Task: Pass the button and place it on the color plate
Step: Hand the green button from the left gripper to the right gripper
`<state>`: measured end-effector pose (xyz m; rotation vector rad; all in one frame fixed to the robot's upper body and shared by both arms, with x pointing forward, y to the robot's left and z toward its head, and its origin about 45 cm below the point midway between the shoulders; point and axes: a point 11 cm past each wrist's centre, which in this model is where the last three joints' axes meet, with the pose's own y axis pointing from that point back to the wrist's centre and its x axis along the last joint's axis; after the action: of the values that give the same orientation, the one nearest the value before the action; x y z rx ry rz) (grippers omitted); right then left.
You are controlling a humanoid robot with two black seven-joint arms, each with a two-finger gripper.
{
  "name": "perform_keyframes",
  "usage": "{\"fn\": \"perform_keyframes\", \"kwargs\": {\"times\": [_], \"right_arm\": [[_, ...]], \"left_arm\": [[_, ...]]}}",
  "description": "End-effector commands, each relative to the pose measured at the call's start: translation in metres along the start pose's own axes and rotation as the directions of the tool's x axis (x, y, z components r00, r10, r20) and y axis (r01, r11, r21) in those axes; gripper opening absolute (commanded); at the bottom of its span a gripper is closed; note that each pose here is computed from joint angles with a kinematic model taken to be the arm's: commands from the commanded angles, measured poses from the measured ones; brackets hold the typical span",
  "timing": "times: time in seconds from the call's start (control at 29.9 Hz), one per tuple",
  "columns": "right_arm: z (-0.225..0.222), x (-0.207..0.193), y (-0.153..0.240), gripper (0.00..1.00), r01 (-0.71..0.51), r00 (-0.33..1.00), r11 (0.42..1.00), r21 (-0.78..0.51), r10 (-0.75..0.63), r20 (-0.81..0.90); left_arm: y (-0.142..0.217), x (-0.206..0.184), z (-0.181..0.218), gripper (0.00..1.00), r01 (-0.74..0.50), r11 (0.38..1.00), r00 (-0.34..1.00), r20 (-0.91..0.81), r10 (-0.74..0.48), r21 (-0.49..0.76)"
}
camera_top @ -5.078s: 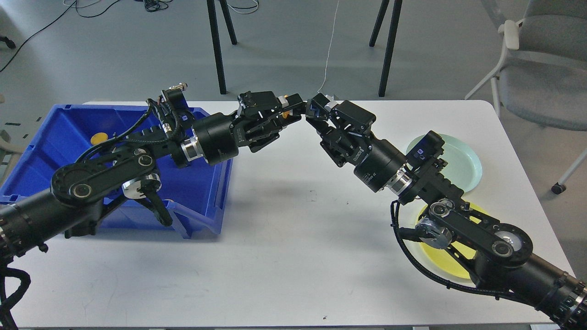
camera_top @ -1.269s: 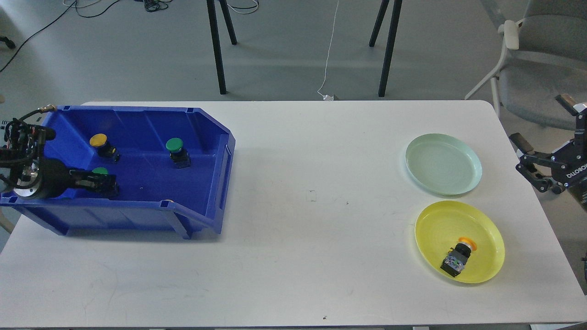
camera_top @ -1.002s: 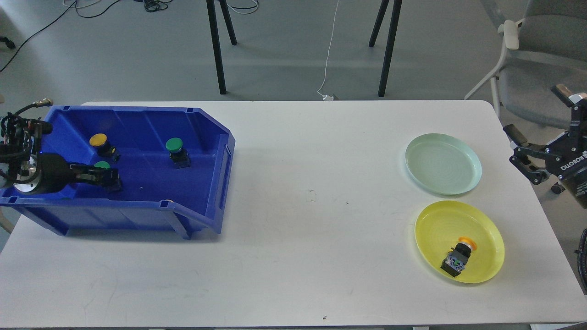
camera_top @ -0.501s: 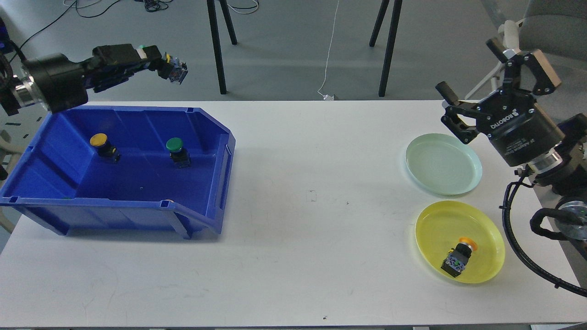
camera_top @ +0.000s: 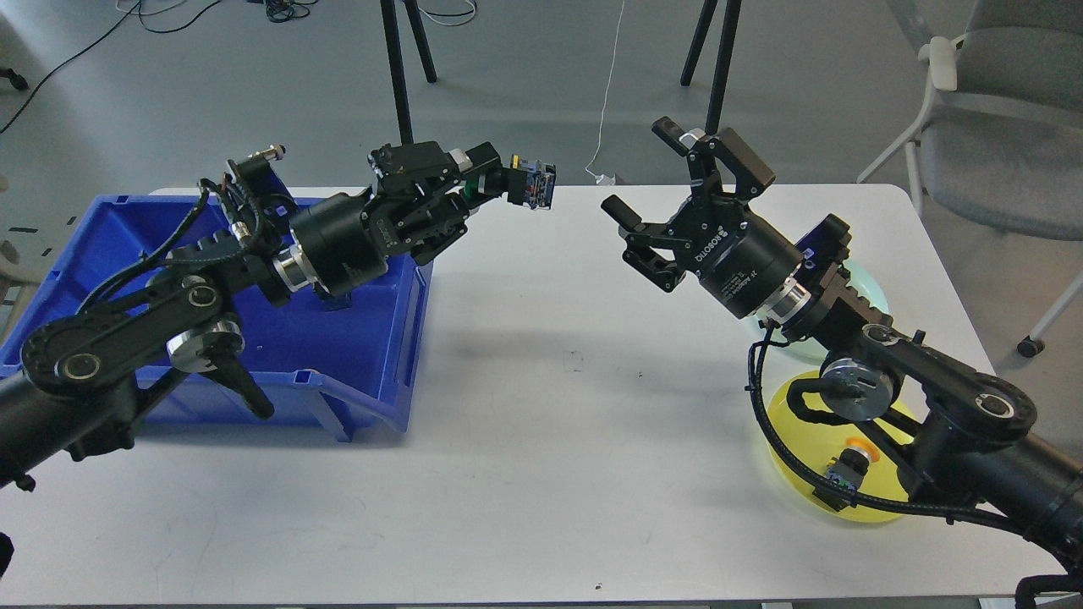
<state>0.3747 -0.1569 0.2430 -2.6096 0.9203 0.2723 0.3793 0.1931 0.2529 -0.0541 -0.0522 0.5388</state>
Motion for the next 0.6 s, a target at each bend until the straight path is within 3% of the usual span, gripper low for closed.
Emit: {"fn": "perform_keyframes", "kwargs": {"times": [0.0,0.57], "right_arm": [[0.018,-0.012,-0.009,0.99,0.016,0.999,1.0,-0.013,-0.016,0.038],[0.035,-0.026,-0.016,0.99,0.046,0.997,0.998,-0.036,-0.044,0.069]], "left_arm": [[-0.004,-0.009,-0.01,0.13,0.009,1.0,0.999,-0.031,-0.009,0.0],[-0.011,-0.018,-0.017,0.13,0.012,1.0,0.998,-0.055,-0.013,-0.009]]}}
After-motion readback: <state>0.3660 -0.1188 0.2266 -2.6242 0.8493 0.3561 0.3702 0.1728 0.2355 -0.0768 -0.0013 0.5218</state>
